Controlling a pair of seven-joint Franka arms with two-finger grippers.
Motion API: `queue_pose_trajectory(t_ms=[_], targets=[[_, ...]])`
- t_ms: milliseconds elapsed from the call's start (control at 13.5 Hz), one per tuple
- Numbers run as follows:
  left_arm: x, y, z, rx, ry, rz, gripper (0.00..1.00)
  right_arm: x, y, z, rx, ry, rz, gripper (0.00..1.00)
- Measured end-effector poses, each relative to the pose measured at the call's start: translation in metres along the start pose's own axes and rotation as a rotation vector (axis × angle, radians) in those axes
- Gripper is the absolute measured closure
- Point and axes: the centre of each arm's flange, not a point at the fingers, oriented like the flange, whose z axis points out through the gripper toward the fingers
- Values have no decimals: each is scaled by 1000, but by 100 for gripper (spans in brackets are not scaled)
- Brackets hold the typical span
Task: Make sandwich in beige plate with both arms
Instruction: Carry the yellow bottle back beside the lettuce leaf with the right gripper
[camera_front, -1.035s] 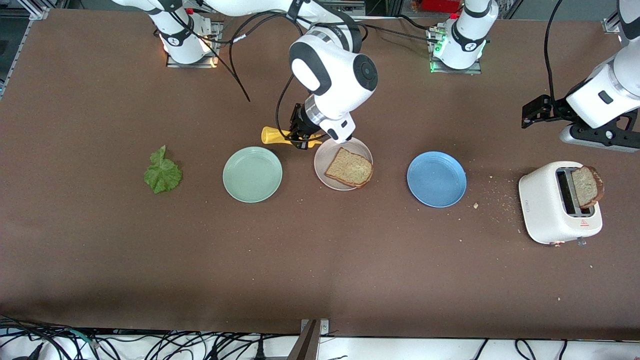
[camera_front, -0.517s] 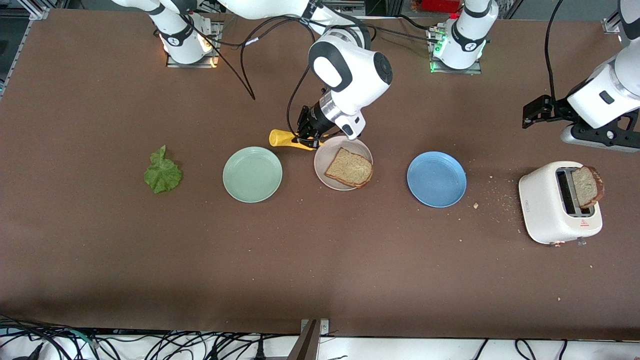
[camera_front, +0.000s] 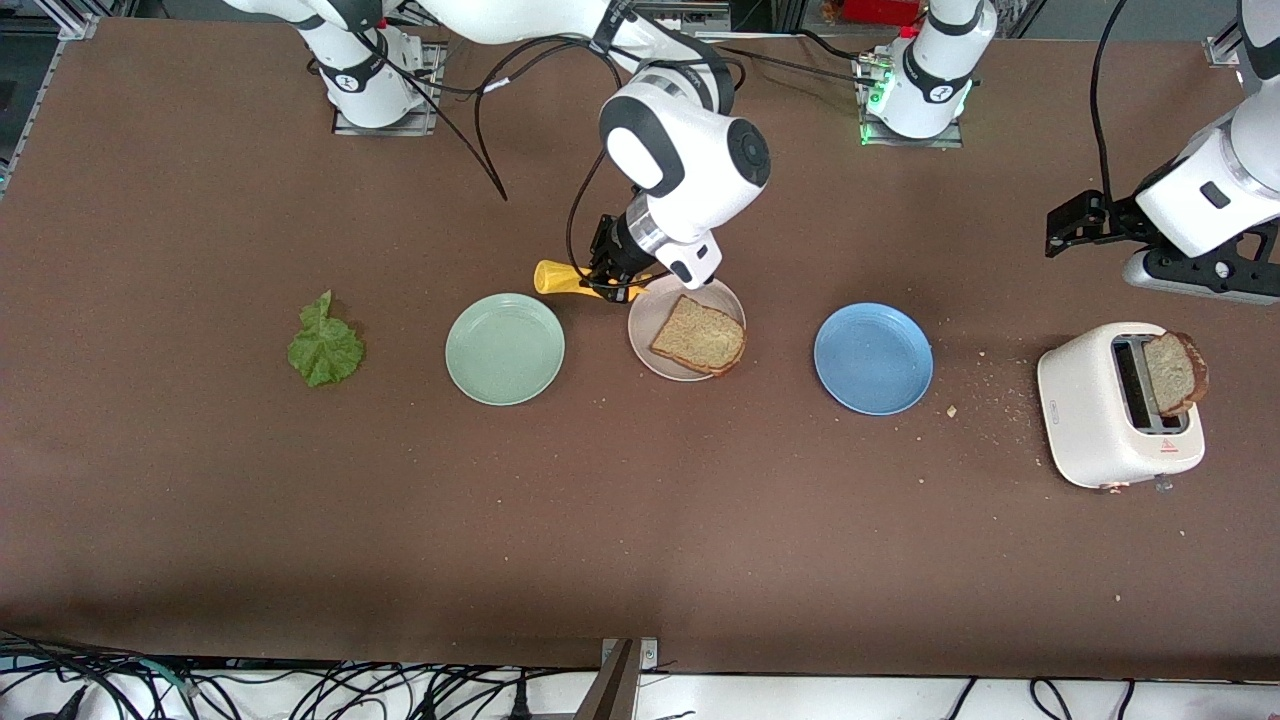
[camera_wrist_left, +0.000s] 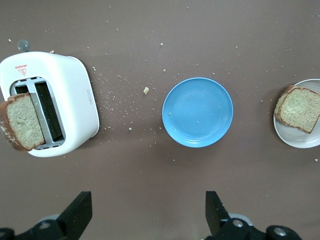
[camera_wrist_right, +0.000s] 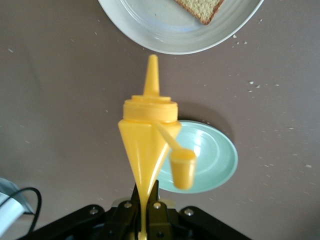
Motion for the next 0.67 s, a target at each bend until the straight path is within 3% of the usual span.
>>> queue_pose_trajectory(t_ms=[369,517,665], targets=[[0,0,0,0,0,0,0,-94,72,10,337,354,118,95],[0,0,0,0,0,-1,0,-131,98,16,474,537,138,95],[0,0,0,0,0,-1,0,-182,130,27,585,752,141,95]])
